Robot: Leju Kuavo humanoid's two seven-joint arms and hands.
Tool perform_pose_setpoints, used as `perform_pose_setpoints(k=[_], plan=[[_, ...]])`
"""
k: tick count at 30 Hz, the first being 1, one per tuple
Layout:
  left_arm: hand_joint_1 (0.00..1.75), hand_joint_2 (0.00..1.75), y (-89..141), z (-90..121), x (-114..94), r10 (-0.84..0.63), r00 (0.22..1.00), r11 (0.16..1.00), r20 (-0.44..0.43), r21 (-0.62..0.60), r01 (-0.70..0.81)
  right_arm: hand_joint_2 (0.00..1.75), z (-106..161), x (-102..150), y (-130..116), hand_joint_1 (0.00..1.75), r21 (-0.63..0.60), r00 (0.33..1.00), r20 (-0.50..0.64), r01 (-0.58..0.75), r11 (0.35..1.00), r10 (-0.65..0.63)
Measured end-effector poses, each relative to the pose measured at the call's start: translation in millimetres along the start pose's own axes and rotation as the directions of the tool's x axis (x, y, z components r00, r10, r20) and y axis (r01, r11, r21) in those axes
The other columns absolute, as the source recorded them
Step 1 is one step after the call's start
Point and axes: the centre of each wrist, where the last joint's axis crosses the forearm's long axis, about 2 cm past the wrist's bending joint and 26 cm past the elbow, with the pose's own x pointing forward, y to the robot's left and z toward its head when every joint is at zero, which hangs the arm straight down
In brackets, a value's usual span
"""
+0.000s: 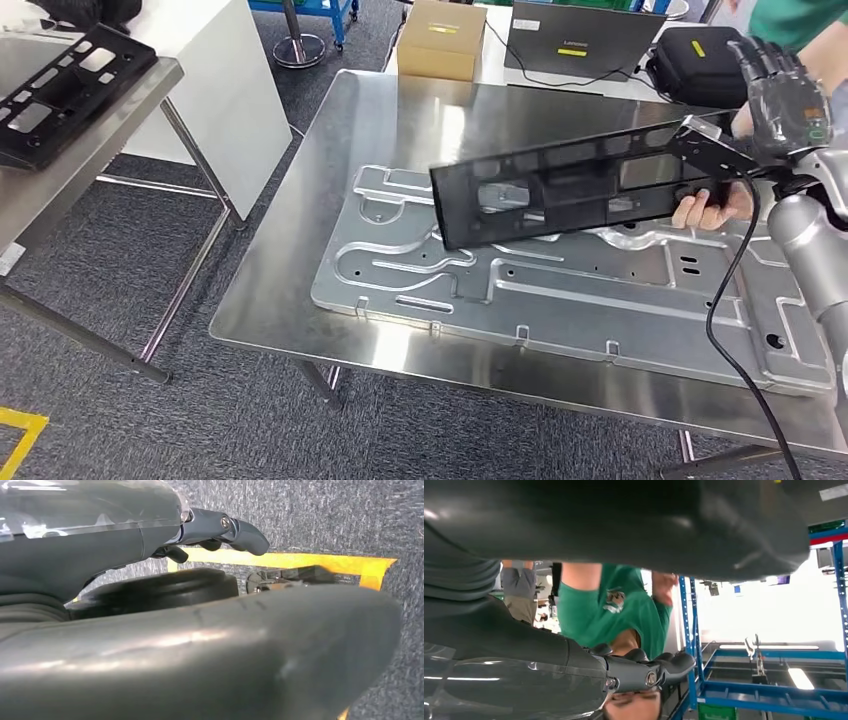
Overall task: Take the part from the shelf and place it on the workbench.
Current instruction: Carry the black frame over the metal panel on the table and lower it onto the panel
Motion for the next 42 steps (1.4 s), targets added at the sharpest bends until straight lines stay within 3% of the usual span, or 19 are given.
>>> perform_pose_setpoints(k=[13,20,23,31,42], plan=[[0.0,0.0,0,0,0,0.01,1.0,1.0,0.002,0.008,-0.01,0.0,37,23,39,0.0,0.004,0.996,0.053,0.074,0.997,-0.074],[0.0,0.0,-1,0,1,0.019,1.0,1.0,0.001,0.009,-0.019,0.0,77,41,71,0.0,0.022,0.994,0.057,0.089,0.996,-0.09],[0.0,0.0,-1,0,0,0.025,1.0,1.0,-0.001,0.01,-0.025,0.0,97,55,86,0.0,0.036,0.992,0.073,0.105,0.994,-0.107],[0.0,0.0,-1,0,1,0.034,0.999,0.999,-0.002,0.021,-0.034,0.0,130,94,99,0.0,-0.031,0.982,0.087,0.171,0.985,-0.168],[0.0,0.0,1,0,1,0.04,0.999,0.999,-0.014,0.028,-0.04,0.0,171,167,96,0.0,-0.251,0.966,0.172,0.231,0.94,-0.192]])
